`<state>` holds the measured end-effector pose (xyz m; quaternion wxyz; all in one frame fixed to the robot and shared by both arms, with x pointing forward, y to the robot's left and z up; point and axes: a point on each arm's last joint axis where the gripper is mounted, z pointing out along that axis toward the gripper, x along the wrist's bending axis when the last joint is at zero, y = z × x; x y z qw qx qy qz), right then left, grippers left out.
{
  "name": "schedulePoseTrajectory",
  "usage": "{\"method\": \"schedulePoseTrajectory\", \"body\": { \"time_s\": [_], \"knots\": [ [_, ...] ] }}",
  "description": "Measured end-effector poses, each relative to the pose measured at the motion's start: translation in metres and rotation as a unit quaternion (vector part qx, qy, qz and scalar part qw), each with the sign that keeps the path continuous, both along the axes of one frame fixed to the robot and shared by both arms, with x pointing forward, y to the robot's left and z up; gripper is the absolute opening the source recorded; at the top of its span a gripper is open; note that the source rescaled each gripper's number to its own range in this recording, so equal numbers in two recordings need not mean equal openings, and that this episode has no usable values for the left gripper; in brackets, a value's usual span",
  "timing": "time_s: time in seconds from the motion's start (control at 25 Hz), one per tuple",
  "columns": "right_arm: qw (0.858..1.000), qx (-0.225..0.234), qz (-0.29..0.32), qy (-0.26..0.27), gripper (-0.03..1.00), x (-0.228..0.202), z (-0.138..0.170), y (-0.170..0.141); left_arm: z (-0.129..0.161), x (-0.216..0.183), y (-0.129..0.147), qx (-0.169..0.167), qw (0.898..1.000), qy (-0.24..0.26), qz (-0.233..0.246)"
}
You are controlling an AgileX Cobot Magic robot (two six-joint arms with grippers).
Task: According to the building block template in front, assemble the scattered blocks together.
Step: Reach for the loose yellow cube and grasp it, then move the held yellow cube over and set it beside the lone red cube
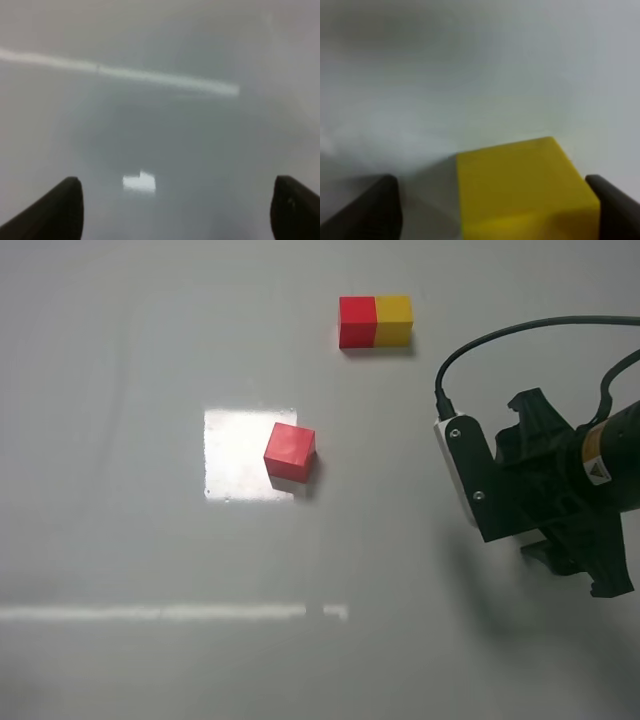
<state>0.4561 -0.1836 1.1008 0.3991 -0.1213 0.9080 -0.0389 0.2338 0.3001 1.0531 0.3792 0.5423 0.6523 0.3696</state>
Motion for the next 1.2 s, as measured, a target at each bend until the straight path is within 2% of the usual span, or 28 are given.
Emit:
{"method": "schedulePoseTrajectory", "body": {
  "time_s": [0.16,0.28,0.44,0.52,0.8,1.0,1.2],
  "knots": [
    [1.000,0.008,-0.010,0.008,0.59,0.002,-0.001,-0.004,0.000,0.000,0.000,0.000,1.000,0.000,0.000],
    [1.000,0.022,0.003,0.012,0.45,0.001,-0.001,-0.001,0.000,0.000,0.000,0.000,1.000,0.000,0.000],
    [1.000,0.026,0.013,0.005,0.19,0.002,0.000,0.001,0.000,0.000,0.000,0.000,1.000,0.000,0.000],
    [1.000,0.026,0.014,0.004,0.01,0.002,0.000,0.001,0.000,0.000,0.000,0.000,1.000,0.000,0.000],
    [0.999,0.032,0.009,0.005,0.00,0.002,0.000,0.001,0.000,0.000,0.000,0.000,1.000,0.000,0.000],
    [0.991,0.122,-0.052,0.021,0.00,0.001,0.017,0.005,0.000,0.000,0.000,0.000,1.000,0.000,0.000],
    [0.967,0.224,-0.105,0.058,0.00,-0.004,0.044,0.011,0.000,0.000,0.000,0.000,1.000,0.000,0.000]
  ]
}}
